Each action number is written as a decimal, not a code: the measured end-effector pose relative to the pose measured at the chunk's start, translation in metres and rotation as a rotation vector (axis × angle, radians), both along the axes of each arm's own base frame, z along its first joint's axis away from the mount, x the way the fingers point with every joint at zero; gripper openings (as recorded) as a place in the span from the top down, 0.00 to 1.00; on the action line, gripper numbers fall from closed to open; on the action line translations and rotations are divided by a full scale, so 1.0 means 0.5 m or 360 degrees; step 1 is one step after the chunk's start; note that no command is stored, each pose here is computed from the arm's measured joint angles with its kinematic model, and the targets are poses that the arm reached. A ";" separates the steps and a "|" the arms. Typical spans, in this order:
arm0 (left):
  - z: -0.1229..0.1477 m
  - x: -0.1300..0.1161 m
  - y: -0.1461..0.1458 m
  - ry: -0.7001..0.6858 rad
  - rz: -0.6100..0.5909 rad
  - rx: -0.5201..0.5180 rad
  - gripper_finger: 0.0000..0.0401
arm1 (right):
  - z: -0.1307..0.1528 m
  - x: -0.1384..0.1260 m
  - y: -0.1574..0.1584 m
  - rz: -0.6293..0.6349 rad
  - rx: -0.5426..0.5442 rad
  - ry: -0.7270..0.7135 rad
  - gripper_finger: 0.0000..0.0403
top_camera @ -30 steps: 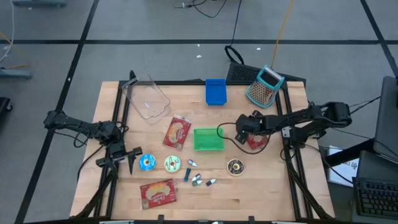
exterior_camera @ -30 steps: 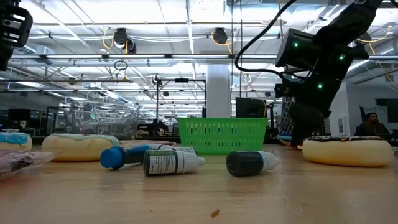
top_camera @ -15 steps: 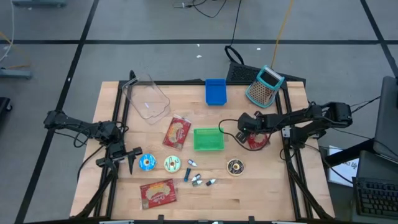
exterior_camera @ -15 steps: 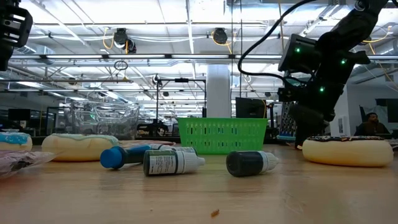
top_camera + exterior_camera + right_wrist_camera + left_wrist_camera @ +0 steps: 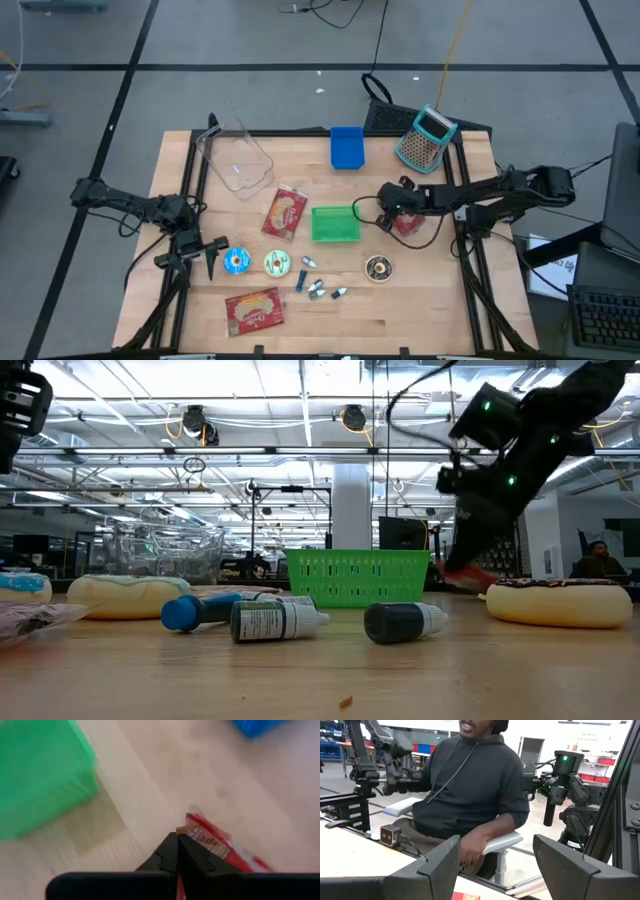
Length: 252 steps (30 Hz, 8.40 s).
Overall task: Pick & Place Food Item
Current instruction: Put the top right red popcorn bag into the transparent bin
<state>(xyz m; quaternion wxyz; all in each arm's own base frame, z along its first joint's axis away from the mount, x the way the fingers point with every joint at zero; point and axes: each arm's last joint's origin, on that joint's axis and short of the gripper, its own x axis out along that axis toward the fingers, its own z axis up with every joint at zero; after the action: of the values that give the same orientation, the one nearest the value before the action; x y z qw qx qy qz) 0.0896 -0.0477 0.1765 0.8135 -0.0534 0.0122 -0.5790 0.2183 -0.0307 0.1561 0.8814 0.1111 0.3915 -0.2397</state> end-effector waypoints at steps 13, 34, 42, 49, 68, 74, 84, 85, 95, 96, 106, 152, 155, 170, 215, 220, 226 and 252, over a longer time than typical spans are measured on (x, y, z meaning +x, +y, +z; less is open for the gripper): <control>0.000 0.000 0.000 0.0001 0.0000 0.0000 0.37 | 0.157 -0.008 0.051 0.0388 -0.0361 -0.0818 1.00; 0.000 0.000 0.000 0.0000 0.0000 0.0000 0.37 | 0.237 -0.017 0.123 0.0829 -0.0456 -0.1413 1.00; 0.002 0.004 0.001 -0.0073 0.0110 0.0009 0.37 | 0.248 -0.018 0.147 0.0988 -0.0438 -0.1551 1.00; 0.019 0.018 0.013 -0.0267 0.0657 -0.0031 0.37 | 0.243 0.004 0.165 0.1244 -0.0393 -0.1705 1.00; 0.037 0.024 0.025 -0.0392 0.1068 -0.0118 0.37 | 0.234 0.026 0.174 0.1394 -0.0374 -0.1841 1.00; 0.051 0.025 0.037 -0.0438 0.1399 -0.0237 0.37 | 0.234 0.025 0.175 0.1446 -0.0347 -0.1853 1.00; 0.076 0.049 0.056 -0.0239 0.1988 -0.0364 0.37 | 0.231 0.025 0.177 0.1480 -0.0341 -0.1832 1.00; 0.085 0.057 0.054 -0.0213 0.1959 -0.0337 0.37 | 0.230 0.026 0.177 0.1482 -0.0341 -0.1822 1.00; 0.145 0.186 0.041 0.0015 0.1681 0.0293 0.37 | 0.222 0.029 0.185 0.1510 -0.0318 -0.1788 1.00; 0.155 0.200 0.040 -0.0004 0.1636 0.0309 0.37 | 0.218 0.032 0.188 0.1519 -0.0309 -0.1776 1.00; 0.206 0.352 0.038 -0.0082 0.1305 0.0487 0.37 | 0.183 0.061 0.201 0.1538 -0.0173 -0.1767 1.00; 0.181 0.586 0.024 -0.0081 0.0985 0.0547 0.37 | 0.177 0.063 0.208 0.1641 -0.0161 -0.1789 1.00; 0.181 0.586 0.024 -0.0081 0.0986 0.0547 0.38 | 0.177 0.063 0.208 0.1641 -0.0161 -0.1789 1.00; 0.182 0.586 0.024 -0.0106 0.0949 0.0539 0.88 | 0.177 0.063 0.208 0.1642 -0.0160 -0.1790 1.00; 0.323 0.160 0.212 0.0634 0.2879 0.1403 1.00 | 0.169 0.038 0.119 0.0458 -0.0384 -0.1191 0.46; 0.310 0.109 0.230 0.0650 0.3072 0.1415 1.00 | 0.166 0.038 0.119 0.0463 -0.0387 -0.1166 0.47; 0.222 0.102 0.261 0.0851 0.3092 0.1455 1.00 | 0.167 0.038 0.119 0.0459 -0.0384 -0.1180 0.47; 0.098 0.125 0.330 0.1263 0.3185 0.1571 1.00 | 0.167 0.038 0.119 0.0454 -0.0363 -0.1187 0.48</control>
<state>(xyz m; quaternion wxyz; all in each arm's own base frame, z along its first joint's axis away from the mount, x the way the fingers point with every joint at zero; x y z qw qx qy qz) 0.1520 0.1172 0.2254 0.7767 0.1047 0.4388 0.4396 0.2372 0.0287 0.2398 0.9939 0.0367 0.0277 -0.1003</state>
